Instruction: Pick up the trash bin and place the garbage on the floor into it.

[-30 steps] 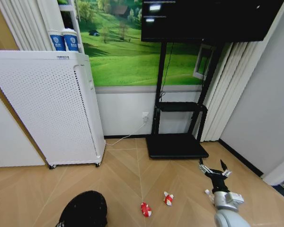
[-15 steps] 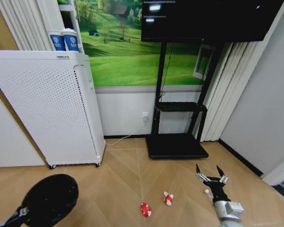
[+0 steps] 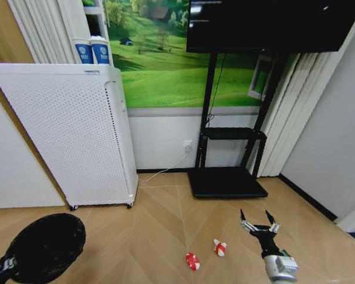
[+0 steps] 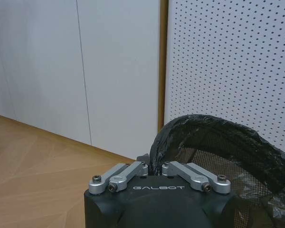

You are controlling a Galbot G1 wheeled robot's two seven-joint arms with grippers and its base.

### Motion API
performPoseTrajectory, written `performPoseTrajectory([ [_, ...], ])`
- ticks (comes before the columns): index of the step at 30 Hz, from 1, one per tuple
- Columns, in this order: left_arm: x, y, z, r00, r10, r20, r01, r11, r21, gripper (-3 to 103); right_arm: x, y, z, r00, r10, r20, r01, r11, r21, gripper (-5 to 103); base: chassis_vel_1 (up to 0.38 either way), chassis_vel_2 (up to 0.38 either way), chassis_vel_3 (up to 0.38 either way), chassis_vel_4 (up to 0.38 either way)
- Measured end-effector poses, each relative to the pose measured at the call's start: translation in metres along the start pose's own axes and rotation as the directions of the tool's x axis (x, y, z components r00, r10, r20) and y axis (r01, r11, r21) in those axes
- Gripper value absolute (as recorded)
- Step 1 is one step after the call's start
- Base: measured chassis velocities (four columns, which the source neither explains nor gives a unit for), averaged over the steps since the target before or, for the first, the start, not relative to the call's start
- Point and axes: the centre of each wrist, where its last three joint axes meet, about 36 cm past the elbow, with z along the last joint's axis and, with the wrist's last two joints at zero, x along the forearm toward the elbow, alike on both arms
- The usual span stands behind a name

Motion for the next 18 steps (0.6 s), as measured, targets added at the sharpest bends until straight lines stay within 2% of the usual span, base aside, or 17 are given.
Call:
performPoseTrajectory([
  [6, 0.0, -0.004, -0.001, 1.0, 0.013, 0.006, -0.013, 1.0, 0.0, 7, 0.001, 0.0, 0.011, 1.0, 0.02, -0.014, -0.02, 1.0, -0.01, 100, 0.272, 0.264, -0.261, -0.271],
  [10, 0.0, -0.008, -0.001, 1.0, 0.025, 0.005, -0.025, 1.0, 0.001, 7, 0.001, 0.001, 0.017, 0.998, 0.035, -0.055, -0.038, 0.998, -0.044, 100, 0.32, 0.33, -0.307, -0.323],
  [12, 0.001, -0.009, 0.0, 1.0, 0.03, 0.004, -0.03, 1.0, 0.0, 7, 0.001, 0.0, 0.02, 0.996, 0.041, -0.074, -0.044, 0.998, -0.035, 100, 0.311, 0.345, -0.37, -0.34],
  [14, 0.001, -0.012, 0.001, 0.999, 0.039, 0.002, -0.039, 0.999, -0.001, 7, 0.003, -0.005, 0.028, 0.993, 0.023, -0.113, -0.02, 0.999, 0.026, 100, 0.299, 0.327, -0.292, -0.303],
  [15, 0.001, -0.012, 0.001, 0.999, 0.039, 0.002, -0.039, 0.999, -0.001, 7, 0.003, -0.005, 0.028, 0.993, 0.023, -0.113, -0.02, 0.999, 0.026, 100, 0.286, 0.308, -0.292, -0.274],
  [17, 0.003, -0.016, 0.001, 0.999, 0.053, 0.008, -0.053, 0.999, -0.001, 7, 0.007, -0.01, 0.039, 0.984, -0.011, -0.177, 0.026, 0.996, 0.081, 100, 0.186, 0.114, -0.181, -0.223],
  [18, 0.003, -0.016, 0.001, 0.999, 0.053, 0.008, -0.053, 0.999, -0.001, 7, 0.007, -0.01, 0.039, 0.984, -0.011, -0.177, 0.026, 0.996, 0.081, 100, 0.186, 0.044, -0.125, -0.172],
])
